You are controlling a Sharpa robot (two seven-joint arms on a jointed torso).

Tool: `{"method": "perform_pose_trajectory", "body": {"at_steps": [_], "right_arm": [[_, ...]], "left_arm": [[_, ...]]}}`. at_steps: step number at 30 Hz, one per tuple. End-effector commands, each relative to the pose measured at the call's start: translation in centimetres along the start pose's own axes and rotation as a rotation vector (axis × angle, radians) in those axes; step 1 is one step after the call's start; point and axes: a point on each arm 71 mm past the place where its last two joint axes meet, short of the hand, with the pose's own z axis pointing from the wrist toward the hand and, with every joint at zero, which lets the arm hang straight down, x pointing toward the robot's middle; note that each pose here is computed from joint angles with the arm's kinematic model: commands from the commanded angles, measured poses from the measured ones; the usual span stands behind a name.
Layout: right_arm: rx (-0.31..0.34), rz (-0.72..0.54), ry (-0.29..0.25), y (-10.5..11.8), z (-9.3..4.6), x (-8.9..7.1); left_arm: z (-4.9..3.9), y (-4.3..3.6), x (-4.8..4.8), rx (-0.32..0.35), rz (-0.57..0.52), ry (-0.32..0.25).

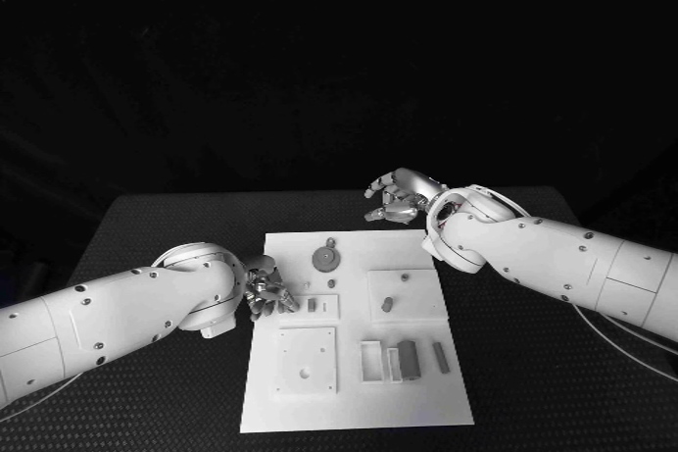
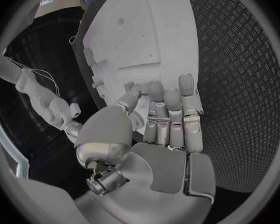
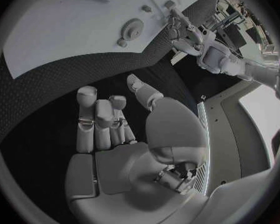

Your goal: Assemble the parts on the task board

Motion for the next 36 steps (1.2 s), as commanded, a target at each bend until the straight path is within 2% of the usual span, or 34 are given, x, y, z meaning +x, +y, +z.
{"method": "perform_pose_trajectory", "body": {"at_steps": [1, 18, 36], "right_arm": [[-0.007, -0.003, 0.01, 0.1, 0.0, 0.1], [-0.007, -0.002, 0.01, 0.1, -0.1, 0.1], [-0.006, -0.003, 0.01, 0.1, -0.1, 0.1]], "left_arm": [[0.18, 0.22, 0.78, -0.023, 0.026, 0.04], [0.44, -0.98, 0.59, -0.025, 0.1, -0.029], [0.53, -1.65, 0.57, -0.007, 0.075, -0.052]]}}
